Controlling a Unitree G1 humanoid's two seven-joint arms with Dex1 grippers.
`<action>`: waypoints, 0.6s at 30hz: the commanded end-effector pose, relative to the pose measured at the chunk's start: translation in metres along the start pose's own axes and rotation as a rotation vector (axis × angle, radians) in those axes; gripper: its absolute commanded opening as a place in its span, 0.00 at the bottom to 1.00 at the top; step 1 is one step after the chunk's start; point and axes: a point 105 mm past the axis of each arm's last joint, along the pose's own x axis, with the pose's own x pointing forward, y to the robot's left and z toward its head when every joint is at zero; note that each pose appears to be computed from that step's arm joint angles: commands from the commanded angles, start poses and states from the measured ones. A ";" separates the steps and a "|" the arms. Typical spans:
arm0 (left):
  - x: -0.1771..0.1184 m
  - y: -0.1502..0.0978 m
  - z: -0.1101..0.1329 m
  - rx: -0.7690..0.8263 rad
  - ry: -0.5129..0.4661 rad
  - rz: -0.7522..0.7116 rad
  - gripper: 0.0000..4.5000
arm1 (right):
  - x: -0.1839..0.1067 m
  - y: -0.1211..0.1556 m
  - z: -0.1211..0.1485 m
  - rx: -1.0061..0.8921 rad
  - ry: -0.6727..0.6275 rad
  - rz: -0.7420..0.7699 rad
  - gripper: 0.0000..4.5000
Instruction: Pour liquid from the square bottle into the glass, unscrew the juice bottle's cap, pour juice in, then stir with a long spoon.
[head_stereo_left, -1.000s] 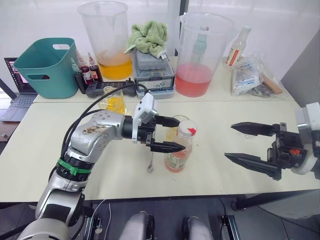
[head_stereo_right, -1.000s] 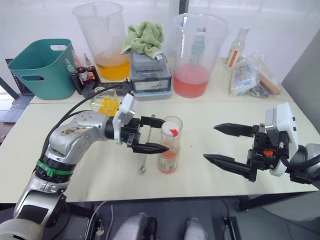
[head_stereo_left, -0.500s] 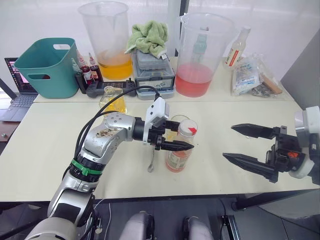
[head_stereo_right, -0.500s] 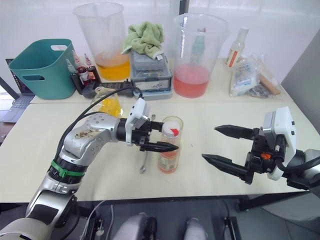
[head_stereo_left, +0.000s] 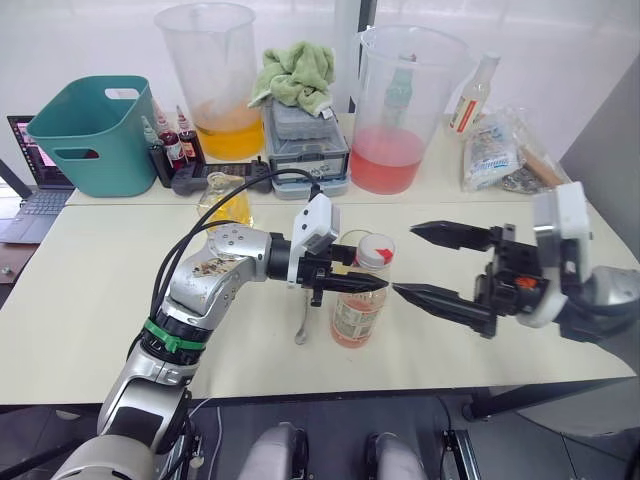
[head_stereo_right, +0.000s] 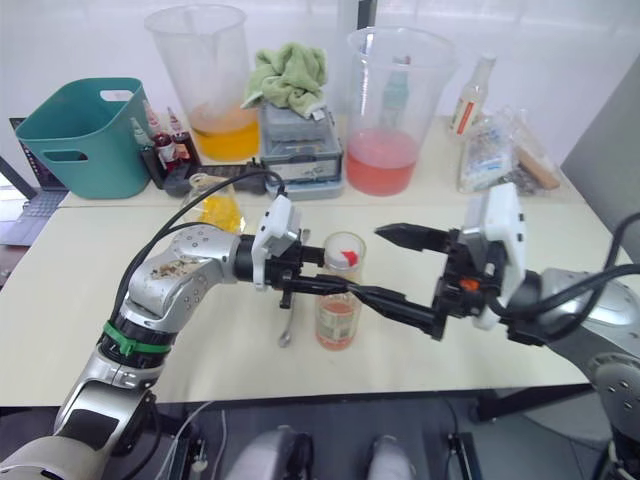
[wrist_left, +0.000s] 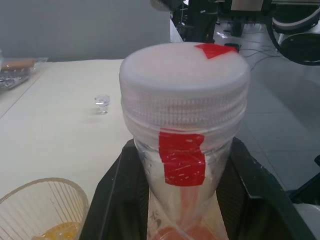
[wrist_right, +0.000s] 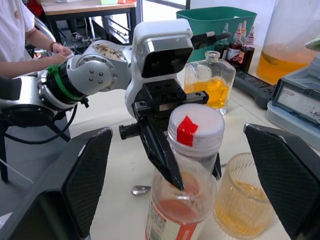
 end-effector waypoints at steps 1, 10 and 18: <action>0.001 -0.002 0.006 0.039 0.002 0.005 0.28 | 0.014 -0.007 -0.003 -0.032 -0.004 -0.040 1.00; 0.000 -0.003 0.005 0.039 0.003 0.012 0.28 | 0.028 -0.017 -0.007 -0.048 -0.014 -0.080 0.83; -0.004 -0.006 0.003 0.043 0.021 0.020 0.28 | 0.027 -0.007 -0.005 -0.035 -0.027 0.011 0.39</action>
